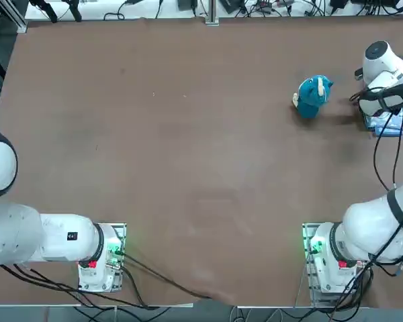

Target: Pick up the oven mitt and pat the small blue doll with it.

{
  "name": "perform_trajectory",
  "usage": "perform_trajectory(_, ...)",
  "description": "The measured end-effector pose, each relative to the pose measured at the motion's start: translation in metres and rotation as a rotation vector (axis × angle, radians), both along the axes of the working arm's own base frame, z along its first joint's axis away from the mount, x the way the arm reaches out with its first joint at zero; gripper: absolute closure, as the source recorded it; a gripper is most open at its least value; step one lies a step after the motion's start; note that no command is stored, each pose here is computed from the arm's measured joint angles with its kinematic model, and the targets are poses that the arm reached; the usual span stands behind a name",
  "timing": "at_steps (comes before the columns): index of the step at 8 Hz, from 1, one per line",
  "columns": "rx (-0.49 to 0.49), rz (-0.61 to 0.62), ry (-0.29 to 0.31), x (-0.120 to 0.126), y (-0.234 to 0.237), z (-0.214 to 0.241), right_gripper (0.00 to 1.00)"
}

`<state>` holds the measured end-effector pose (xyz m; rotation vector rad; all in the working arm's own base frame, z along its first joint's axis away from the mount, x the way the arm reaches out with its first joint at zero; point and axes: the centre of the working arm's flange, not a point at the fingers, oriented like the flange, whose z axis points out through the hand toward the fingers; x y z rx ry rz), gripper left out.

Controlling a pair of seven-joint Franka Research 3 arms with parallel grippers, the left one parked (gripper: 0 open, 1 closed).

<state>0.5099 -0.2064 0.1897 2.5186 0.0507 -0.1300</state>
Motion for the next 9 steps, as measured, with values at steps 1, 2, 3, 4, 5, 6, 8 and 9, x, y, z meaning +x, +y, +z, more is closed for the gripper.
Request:
perform_trajectory(1,0.001,-0.005,0.002,-0.001,0.0,-0.003,0.42)
perform_trajectory(2,-0.001,-0.013,0.003,-0.001,0.001,-0.005,0.49)
perform_trajectory(3,-0.004,-0.018,0.003,-0.001,0.003,-0.006,0.7)
perform_trajectory(4,-0.006,-0.02,0.003,-0.001,0.003,-0.006,0.89)
perform_trajectory(5,-0.01,-0.023,0.005,-0.001,0.002,-0.005,0.95)
perform_trajectory(6,-0.015,-0.025,0.004,0.001,0.001,-0.003,0.96)
perform_trajectory(8,-0.028,-0.026,-0.016,0.008,0.0,0.009,0.96)
perform_trajectory(9,-0.046,-0.031,-0.031,0.013,-0.002,0.025,0.96)
